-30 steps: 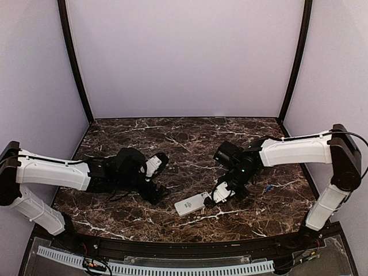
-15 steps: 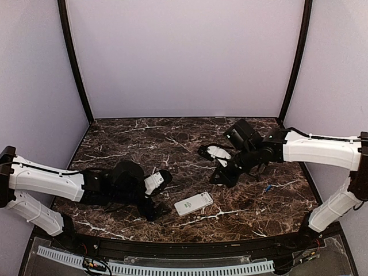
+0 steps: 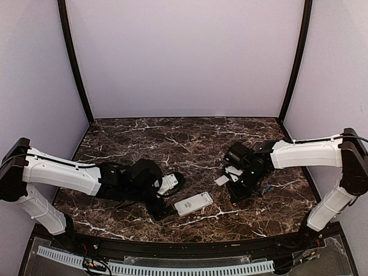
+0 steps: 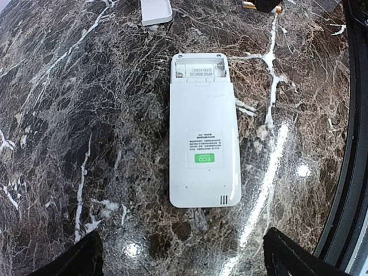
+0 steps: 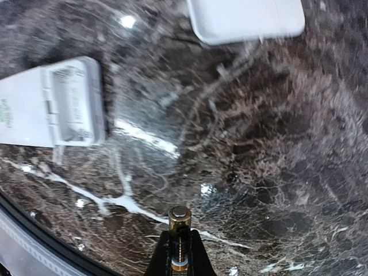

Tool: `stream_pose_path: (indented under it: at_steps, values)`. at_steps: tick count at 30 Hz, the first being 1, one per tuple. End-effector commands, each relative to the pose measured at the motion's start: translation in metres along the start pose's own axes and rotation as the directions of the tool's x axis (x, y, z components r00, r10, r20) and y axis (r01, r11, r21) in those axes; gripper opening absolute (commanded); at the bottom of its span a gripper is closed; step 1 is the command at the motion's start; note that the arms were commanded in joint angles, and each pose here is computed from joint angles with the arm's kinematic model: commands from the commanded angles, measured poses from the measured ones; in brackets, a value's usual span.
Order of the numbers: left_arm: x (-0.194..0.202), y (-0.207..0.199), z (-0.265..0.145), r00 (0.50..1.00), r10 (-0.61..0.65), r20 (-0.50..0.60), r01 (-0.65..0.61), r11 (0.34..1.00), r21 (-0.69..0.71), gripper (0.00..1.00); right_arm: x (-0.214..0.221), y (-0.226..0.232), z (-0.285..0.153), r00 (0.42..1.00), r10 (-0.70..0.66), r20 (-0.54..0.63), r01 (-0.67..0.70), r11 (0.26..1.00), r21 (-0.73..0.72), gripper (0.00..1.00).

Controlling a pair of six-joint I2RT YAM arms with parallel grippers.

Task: Load the batteries into the remote control
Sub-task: Place the battery at the center of the board, then pick up the battery at the center of the board.

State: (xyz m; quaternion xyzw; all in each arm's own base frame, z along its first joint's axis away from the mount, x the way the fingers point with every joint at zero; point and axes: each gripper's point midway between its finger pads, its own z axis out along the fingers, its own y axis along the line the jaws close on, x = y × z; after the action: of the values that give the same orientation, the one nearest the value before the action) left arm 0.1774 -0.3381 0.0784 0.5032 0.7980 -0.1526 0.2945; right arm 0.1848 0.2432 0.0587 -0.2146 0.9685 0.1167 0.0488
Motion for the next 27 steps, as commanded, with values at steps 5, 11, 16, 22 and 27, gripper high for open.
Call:
stream_pose_path:
  at_steps: [5,11,16,22,27]
  values:
    - [-0.003,-0.001,-0.002,1.000,0.022,-0.016,-0.022,1.000,-0.017,0.96,0.032,-0.026,0.037,0.981,0.144,-0.128,-0.130,0.985,0.112,0.01]
    - [-0.009,-0.006,-0.004,0.999,0.010,0.051,-0.011,1.000,0.005,0.97,0.038,-0.028,0.053,0.970,0.158,-0.185,-0.135,0.982,0.134,0.18]
    - [-0.005,-0.005,0.004,0.999,0.015,0.044,-0.015,1.000,-0.006,0.98,0.042,-0.032,0.056,0.966,0.165,-0.196,-0.136,0.979,0.154,0.26]
    - [0.013,-0.011,0.023,0.999,0.048,-0.022,-0.047,0.999,0.022,0.99,0.042,-0.024,0.046,0.968,0.185,-0.168,-0.159,0.975,0.157,0.25]
    - [0.020,-0.035,0.041,0.997,0.049,-0.054,-0.040,0.987,0.157,0.99,0.054,-0.017,0.047,0.964,0.213,-0.159,-0.188,0.969,0.157,0.22]
